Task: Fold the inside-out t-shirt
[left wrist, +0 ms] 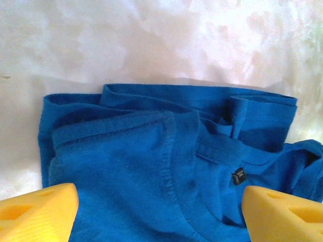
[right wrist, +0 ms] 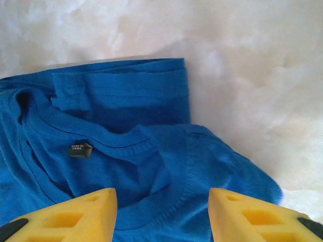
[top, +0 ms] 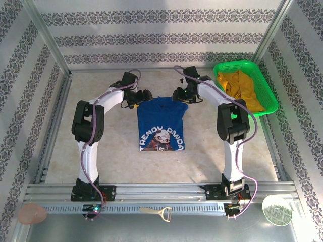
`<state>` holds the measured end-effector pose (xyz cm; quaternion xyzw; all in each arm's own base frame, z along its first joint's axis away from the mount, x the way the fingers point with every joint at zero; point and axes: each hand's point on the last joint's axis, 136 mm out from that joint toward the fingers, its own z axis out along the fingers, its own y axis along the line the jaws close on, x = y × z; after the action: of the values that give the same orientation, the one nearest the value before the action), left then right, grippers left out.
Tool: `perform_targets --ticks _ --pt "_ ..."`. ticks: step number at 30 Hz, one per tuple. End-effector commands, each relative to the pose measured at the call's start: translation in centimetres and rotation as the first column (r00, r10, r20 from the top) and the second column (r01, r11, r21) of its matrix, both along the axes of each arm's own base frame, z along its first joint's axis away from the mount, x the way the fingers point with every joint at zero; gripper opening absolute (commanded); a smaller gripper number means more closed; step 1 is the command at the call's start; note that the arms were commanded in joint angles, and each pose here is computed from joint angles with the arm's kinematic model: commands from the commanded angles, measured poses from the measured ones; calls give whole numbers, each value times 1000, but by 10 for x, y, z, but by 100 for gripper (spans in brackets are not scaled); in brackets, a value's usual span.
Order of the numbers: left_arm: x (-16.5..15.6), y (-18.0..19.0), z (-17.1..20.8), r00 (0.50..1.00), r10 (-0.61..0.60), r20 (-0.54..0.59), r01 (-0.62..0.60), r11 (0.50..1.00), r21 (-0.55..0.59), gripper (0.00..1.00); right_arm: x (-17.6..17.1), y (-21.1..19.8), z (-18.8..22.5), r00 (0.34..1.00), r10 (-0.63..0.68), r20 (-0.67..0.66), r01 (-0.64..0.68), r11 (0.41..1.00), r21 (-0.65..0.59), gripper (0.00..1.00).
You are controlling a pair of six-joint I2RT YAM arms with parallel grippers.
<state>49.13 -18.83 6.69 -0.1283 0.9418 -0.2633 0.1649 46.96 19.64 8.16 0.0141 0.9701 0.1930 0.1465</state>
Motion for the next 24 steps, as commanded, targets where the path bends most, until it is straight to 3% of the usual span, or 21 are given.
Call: perform_targets --ticks 1,6,11,22,23,24 --pt "7 2 -1 1000 9 -4 -9 1000 -26 85 -2 1 -16 999 15 -34 -17 999 -48 48" --pt "7 1 -10 1000 -1 -22 0 1000 -31 85 6 -4 -20 1000 -12 -27 10 997 -80 32" --pt "3 1 -21 999 -19 -46 18 1000 -24 85 16 0 -12 1000 -10 3 10 997 -71 0" --pt "-7 2 -36 996 -49 -75 48 999 -13 85 32 13 18 996 -25 84 28 999 -36 0" --pt "-8 2 -36 996 -50 -76 49 999 -13 85 32 10 14 997 -21 80 25 998 -59 12" --pt "-8 3 -37 996 -49 -77 48 999 -13 85 31 7 10 997 -16 74 22 997 -78 31"
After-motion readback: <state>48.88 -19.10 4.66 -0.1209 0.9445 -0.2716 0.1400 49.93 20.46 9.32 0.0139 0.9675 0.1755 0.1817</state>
